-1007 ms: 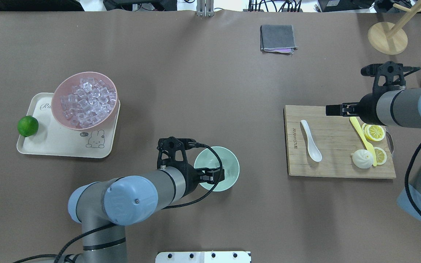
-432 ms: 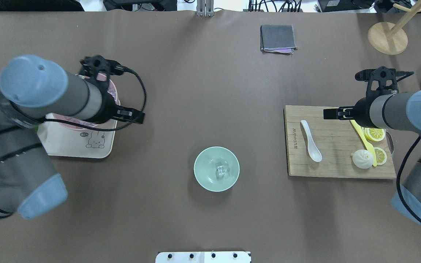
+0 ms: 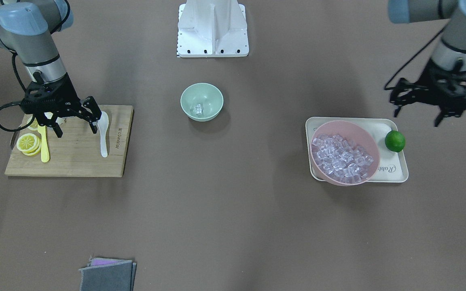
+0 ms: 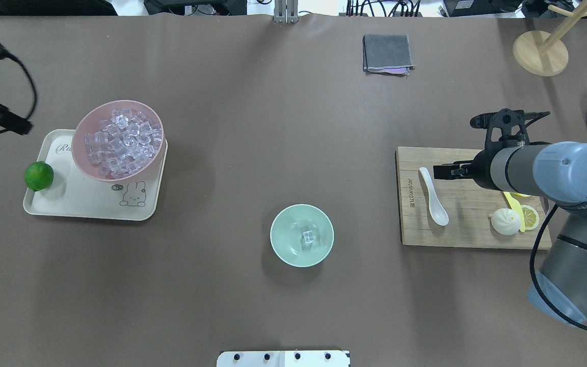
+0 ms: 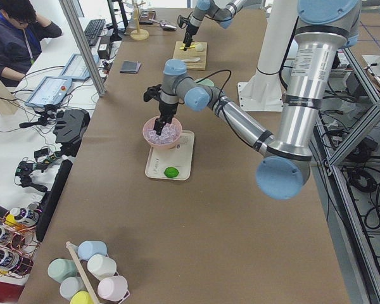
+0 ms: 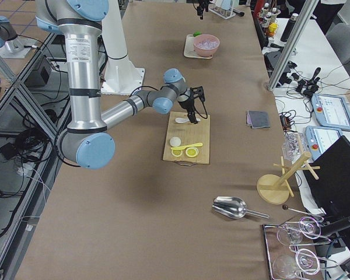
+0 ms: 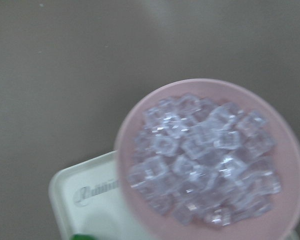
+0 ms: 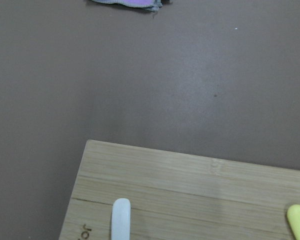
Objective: Put spoon and ice into bowl
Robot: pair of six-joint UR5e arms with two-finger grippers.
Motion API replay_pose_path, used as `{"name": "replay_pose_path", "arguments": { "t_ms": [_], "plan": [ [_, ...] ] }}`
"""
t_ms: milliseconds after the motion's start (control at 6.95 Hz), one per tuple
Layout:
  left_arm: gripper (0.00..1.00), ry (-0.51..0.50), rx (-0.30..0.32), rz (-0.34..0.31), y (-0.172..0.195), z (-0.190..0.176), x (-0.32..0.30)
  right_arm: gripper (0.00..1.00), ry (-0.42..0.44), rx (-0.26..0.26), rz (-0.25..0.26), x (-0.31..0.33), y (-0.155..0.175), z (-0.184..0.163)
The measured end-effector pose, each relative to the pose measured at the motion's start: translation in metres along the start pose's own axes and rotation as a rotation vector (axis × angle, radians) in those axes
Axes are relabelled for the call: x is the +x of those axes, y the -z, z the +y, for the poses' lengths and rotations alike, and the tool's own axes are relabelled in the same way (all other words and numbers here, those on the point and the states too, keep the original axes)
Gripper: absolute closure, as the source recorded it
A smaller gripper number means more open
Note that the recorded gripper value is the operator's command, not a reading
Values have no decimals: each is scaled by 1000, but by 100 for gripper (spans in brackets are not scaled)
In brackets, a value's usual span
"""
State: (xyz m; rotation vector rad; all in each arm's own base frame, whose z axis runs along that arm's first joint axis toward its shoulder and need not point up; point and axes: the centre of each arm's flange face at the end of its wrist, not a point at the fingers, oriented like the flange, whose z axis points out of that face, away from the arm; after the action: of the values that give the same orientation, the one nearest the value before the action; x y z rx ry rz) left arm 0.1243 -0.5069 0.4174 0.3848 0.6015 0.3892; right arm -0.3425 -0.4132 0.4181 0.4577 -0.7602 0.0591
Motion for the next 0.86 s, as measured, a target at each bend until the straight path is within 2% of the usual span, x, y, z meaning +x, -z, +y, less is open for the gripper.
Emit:
{"name": "replay_pose_path", "arguments": {
  "t_ms": [288, 432, 863],
  "plan": [
    [2, -72, -24, -9, 8, 40, -109, 29, 21, -5, 9, -15, -17, 14],
    [2, -75, -28, -8, 9, 52, -130, 34, 27, -11, 9, -19, -22, 19],
    [2, -71, -32, -7, 9, 62, -141, 36, 49, -19, 11, -33, -32, 31]
  ]
}}
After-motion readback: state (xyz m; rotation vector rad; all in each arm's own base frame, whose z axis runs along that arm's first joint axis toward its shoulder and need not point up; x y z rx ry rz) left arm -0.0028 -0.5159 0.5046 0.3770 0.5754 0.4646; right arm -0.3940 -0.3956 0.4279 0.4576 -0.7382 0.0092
